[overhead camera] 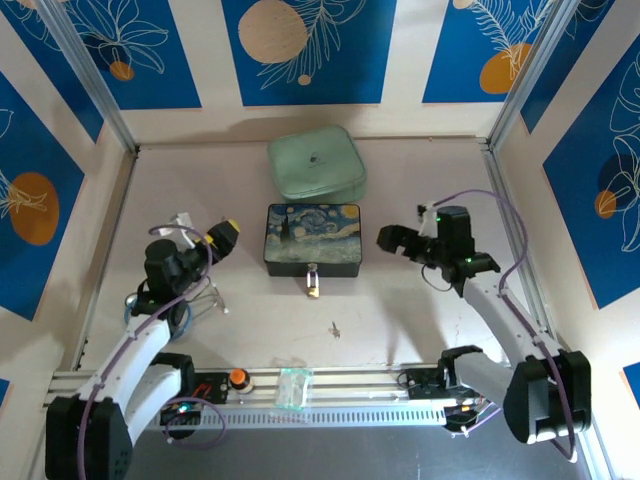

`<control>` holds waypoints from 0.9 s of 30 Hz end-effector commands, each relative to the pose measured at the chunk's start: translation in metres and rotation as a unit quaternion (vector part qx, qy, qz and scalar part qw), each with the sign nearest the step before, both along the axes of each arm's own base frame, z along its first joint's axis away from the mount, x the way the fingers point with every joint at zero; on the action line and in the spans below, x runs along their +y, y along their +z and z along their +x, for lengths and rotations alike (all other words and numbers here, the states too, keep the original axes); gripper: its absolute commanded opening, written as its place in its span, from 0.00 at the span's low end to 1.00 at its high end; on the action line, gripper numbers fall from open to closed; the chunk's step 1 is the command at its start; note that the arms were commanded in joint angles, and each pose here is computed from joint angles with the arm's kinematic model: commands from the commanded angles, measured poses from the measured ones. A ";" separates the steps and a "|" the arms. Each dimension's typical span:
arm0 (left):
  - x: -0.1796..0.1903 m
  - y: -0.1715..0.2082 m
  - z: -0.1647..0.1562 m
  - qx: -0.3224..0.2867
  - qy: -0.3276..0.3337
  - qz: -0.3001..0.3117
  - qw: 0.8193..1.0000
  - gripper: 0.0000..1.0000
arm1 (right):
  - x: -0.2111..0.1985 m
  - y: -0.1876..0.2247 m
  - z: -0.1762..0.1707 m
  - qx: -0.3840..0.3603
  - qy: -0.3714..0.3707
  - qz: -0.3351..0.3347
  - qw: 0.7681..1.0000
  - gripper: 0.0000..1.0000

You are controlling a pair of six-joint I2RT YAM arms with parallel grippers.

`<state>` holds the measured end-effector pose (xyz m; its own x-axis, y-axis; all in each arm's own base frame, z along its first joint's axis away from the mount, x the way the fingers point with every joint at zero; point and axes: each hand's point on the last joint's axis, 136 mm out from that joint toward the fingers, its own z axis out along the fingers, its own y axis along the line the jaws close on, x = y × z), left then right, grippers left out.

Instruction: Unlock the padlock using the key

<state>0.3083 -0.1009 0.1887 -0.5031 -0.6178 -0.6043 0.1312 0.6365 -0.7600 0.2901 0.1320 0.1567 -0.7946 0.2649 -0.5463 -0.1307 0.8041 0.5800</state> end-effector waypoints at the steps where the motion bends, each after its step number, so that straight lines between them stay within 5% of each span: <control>1: -0.035 0.001 -0.019 0.019 -0.059 -0.001 0.998 0.99 | 0.020 -0.018 -0.034 0.035 0.042 -0.034 0.998 0.94; 6: -0.067 -0.015 -0.050 0.061 -0.074 0.114 0.989 0.99 | 0.065 -0.046 -0.084 0.052 0.153 -0.066 0.985 0.94; 9: -0.088 -0.035 -0.066 0.118 -0.090 0.113 0.982 1.00 | 0.079 -0.067 -0.111 0.069 0.178 -0.094 0.977 0.93; 17: -0.157 -0.054 -0.100 0.134 -0.146 0.125 0.972 0.99 | 0.105 -0.098 -0.148 0.083 0.199 -0.167 0.962 0.89; 20: -0.162 -0.060 -0.107 0.138 -0.142 0.103 0.975 0.99 | 0.117 -0.107 -0.153 0.087 0.200 -0.167 0.962 0.81; 27: -0.140 -0.059 -0.116 0.139 -0.098 0.159 0.973 1.00 | 0.129 -0.121 -0.157 0.091 0.187 -0.219 0.953 0.68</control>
<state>0.1860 -0.2562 0.1182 -0.8045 -0.2318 -0.5468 0.1510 0.8107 -0.5657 0.1227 0.2549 0.0275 -0.8837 -0.3255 -0.3363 -0.4223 0.8644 0.2731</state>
